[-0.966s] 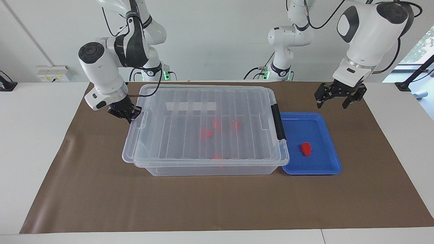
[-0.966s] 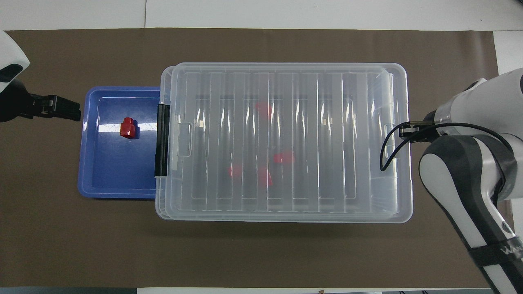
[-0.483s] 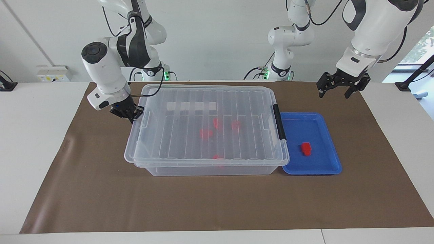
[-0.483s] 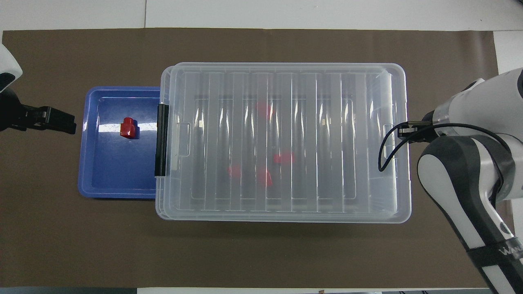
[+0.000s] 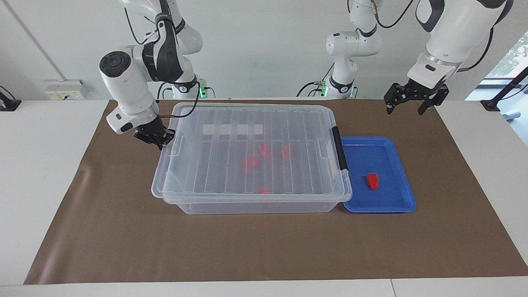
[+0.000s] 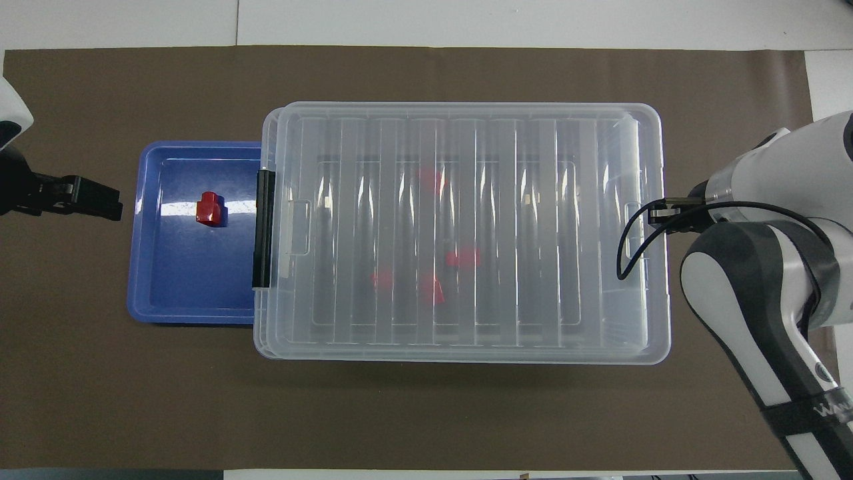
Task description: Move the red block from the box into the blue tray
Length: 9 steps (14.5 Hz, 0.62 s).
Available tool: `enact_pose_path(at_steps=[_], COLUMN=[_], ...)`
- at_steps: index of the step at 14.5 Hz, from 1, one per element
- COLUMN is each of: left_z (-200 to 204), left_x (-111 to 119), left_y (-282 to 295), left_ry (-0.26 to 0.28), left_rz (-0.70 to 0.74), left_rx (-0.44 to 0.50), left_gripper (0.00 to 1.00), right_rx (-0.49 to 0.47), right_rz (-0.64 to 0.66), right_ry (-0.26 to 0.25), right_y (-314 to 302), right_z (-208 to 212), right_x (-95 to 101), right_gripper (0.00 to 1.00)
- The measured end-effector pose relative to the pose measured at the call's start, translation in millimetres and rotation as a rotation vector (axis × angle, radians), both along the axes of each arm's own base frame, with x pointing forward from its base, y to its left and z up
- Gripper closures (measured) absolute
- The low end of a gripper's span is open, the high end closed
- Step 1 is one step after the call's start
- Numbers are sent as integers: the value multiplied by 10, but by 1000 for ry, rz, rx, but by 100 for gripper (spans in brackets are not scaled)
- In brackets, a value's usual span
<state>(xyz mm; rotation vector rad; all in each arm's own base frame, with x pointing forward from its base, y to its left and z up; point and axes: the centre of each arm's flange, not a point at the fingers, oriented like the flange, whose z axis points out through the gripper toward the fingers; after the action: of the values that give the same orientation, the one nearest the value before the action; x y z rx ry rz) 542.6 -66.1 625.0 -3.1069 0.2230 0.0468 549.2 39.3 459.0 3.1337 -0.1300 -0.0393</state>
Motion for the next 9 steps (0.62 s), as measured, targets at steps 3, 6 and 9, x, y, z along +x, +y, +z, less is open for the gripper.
enact_pose_path(at_steps=[3,6,9], left_z=[-9,-9,-7], left_x=[0,-1,-1], left_y=[3,-7,-4], left_ry=[2,2,1], left_rz=[1,-1,0], left_rx=[0,-2,-2], left_gripper=[0,0,0], right_rx=[0,0,0], right_rz=[8,3,2], right_ry=[0,0,0], right_y=[71,89,89], right_z=[-1,-3,-3], right_x=[-6,-8,-8], right_gripper=[99,99,99])
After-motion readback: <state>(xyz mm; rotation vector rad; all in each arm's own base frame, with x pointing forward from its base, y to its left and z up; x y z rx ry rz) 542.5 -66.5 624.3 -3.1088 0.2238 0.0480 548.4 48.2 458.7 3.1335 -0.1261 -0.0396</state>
